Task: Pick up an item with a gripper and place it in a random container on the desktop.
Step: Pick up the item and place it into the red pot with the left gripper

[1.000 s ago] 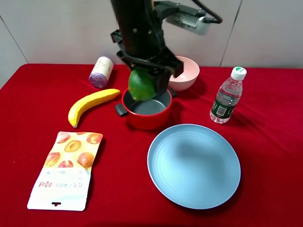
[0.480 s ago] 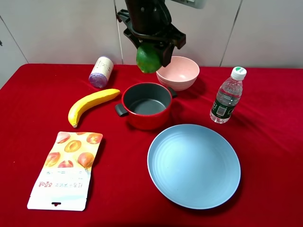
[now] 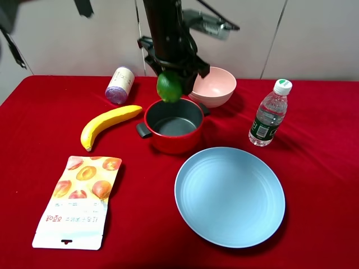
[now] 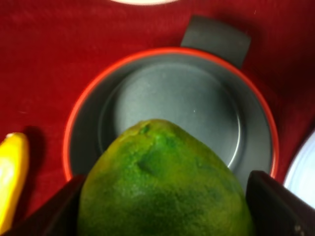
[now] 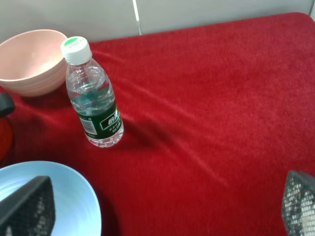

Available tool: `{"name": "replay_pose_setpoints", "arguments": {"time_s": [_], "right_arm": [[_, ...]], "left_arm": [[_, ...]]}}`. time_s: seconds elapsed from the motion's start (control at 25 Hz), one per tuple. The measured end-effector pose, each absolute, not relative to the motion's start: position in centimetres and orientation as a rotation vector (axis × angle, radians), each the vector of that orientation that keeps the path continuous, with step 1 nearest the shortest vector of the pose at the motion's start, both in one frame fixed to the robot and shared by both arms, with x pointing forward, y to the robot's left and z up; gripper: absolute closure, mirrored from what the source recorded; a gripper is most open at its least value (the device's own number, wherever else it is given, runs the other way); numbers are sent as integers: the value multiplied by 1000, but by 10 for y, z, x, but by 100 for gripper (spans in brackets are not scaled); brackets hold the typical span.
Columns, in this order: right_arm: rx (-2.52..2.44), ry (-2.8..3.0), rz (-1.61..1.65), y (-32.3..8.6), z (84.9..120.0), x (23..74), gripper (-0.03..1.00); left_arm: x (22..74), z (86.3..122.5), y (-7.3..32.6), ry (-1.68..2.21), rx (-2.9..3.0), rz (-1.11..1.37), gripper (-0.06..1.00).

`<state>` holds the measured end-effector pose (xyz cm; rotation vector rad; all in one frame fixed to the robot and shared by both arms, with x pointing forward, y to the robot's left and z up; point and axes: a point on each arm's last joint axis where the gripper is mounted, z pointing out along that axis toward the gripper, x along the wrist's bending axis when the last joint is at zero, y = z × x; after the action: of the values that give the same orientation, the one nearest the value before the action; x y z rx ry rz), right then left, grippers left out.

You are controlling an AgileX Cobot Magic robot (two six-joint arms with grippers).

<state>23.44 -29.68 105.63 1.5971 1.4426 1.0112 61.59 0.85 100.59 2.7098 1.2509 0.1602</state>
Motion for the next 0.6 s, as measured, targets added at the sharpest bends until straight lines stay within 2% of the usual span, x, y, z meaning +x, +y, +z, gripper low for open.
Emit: {"name": "replay_pose_setpoints", "arguments": {"time_s": [0.24,0.6], "right_arm": [[1597,1443,1011,-297,1056,234,28],[1597,1443,1011,-297,1056,234,28]], "left_arm": [[621,976,5,1273,2762,120,31],[623,957,3,1286,2793,98,31]]}}
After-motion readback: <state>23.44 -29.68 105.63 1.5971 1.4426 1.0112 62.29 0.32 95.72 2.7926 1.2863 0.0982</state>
